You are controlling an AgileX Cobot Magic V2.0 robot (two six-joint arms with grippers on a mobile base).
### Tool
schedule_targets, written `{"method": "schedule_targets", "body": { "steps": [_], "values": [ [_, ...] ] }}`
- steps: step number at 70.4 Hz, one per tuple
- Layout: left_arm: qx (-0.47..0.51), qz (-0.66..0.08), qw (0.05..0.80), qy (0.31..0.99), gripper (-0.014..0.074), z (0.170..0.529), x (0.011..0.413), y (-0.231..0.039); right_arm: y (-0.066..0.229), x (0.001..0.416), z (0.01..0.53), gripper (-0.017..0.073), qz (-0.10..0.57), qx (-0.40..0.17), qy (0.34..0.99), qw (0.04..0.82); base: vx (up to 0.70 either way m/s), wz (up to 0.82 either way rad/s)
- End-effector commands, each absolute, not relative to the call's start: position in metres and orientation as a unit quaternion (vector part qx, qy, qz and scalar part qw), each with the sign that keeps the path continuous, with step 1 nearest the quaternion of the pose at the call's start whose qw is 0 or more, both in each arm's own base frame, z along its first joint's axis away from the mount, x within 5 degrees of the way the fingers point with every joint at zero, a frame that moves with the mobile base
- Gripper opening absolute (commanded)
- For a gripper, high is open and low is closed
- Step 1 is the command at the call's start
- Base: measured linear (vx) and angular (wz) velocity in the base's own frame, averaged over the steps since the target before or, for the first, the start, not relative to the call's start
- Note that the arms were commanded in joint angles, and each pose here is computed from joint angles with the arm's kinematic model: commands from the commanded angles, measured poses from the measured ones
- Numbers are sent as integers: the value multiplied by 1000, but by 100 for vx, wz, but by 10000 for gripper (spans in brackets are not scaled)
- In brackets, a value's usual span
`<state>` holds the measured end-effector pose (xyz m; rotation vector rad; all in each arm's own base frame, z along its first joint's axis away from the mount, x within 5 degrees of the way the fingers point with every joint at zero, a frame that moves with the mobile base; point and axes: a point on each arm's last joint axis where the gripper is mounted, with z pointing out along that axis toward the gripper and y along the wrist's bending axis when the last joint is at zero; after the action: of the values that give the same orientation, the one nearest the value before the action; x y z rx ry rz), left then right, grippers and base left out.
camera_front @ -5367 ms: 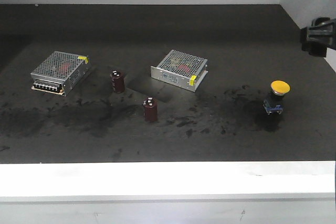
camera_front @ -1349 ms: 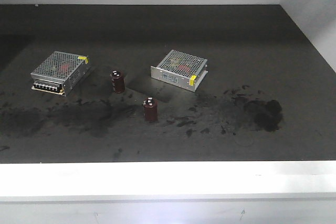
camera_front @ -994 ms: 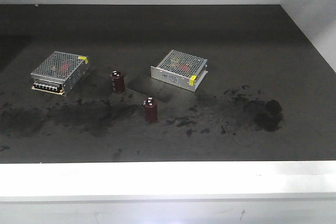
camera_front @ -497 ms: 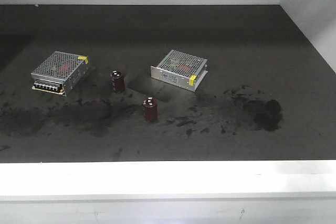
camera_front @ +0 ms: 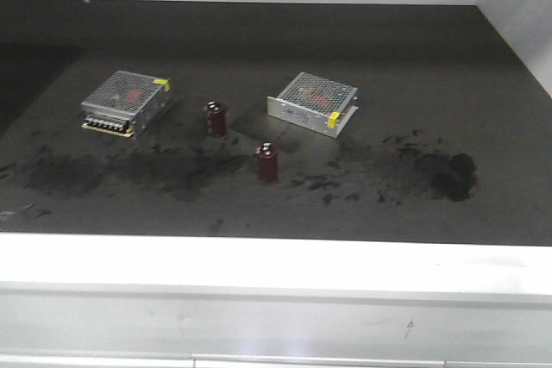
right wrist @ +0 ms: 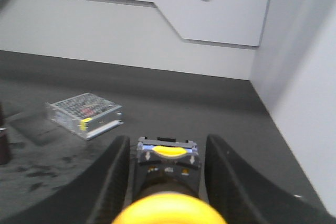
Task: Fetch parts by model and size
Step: 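Drive the base away from the bench across the lab floor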
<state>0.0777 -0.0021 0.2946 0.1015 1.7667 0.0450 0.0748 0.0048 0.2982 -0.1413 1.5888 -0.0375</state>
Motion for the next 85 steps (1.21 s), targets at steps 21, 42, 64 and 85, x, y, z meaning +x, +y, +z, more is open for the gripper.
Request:
{"method": "schedule_targets", "body": {
  "steps": [21, 42, 64, 85],
  "values": [
    [43, 16, 673, 738, -4, 311, 79, -3, 5, 74, 315, -10, -20, -61, 675, 735, -17, 31],
    [43, 16, 673, 738, -4, 311, 79, -3, 5, 74, 315, -10, -20, -61, 675, 735, -18, 54],
    [43, 16, 673, 738, -4, 311, 79, -3, 5, 74, 315, -10, -20, -61, 676, 734, -18, 70],
    [43, 16, 673, 739, -4, 311, 79, -3, 5, 74, 315, -10, -20, -61, 676, 734, -16, 73]
  ]
}}
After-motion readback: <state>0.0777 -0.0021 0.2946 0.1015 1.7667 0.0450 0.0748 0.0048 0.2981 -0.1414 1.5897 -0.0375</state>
